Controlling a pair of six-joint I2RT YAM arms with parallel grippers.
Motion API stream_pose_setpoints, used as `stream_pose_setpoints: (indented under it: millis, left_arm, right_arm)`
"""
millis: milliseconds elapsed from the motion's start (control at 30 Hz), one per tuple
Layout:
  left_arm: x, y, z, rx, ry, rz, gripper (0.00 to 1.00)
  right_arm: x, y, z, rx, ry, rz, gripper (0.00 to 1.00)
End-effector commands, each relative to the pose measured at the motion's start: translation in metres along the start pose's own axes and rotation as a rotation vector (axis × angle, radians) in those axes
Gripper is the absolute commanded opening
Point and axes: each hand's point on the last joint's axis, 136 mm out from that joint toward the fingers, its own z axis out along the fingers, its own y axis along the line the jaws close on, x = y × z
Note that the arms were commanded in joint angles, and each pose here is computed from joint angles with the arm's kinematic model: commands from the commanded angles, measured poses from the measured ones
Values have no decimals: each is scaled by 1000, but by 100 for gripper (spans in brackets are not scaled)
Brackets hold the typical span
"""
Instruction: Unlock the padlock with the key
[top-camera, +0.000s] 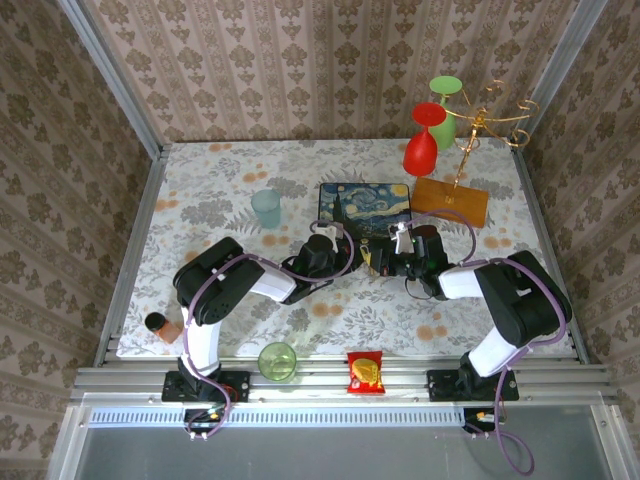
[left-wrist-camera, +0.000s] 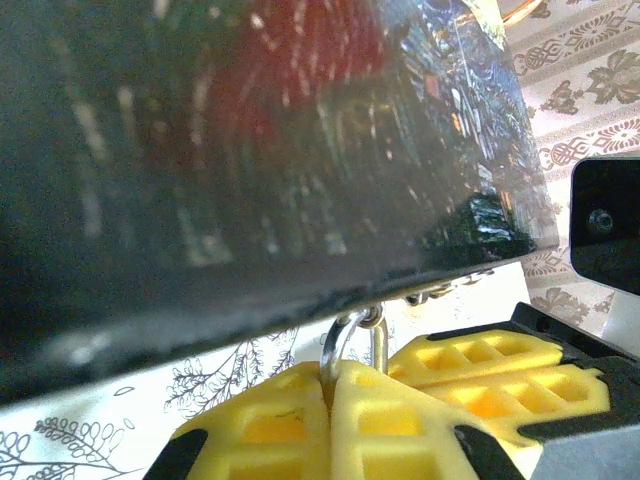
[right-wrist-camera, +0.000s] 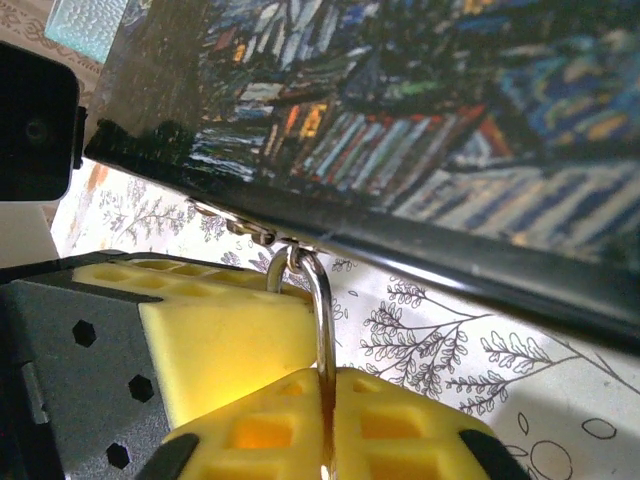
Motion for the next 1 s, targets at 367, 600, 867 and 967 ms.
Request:
stream_pose_setpoints:
  millis: [367, 600, 867, 967]
  left_arm:
    - [-15, -18, -24, 3, -43, 34, 38]
    - [-43, -48, -46, -22, -79, 168, 41]
    - [-91, -78, -32, -140, 9, 511, 38]
    - [-96, -66, -7, -187, 70, 596, 36]
  right_arm:
    - [-7, -18, -12, 156, -137, 108, 0]
    - [-5, -29, -15, 290, -190, 149, 0]
    - [-3, -36, -6, 294, -281, 300, 0]
    - [2, -39, -1, 306, -296, 342, 0]
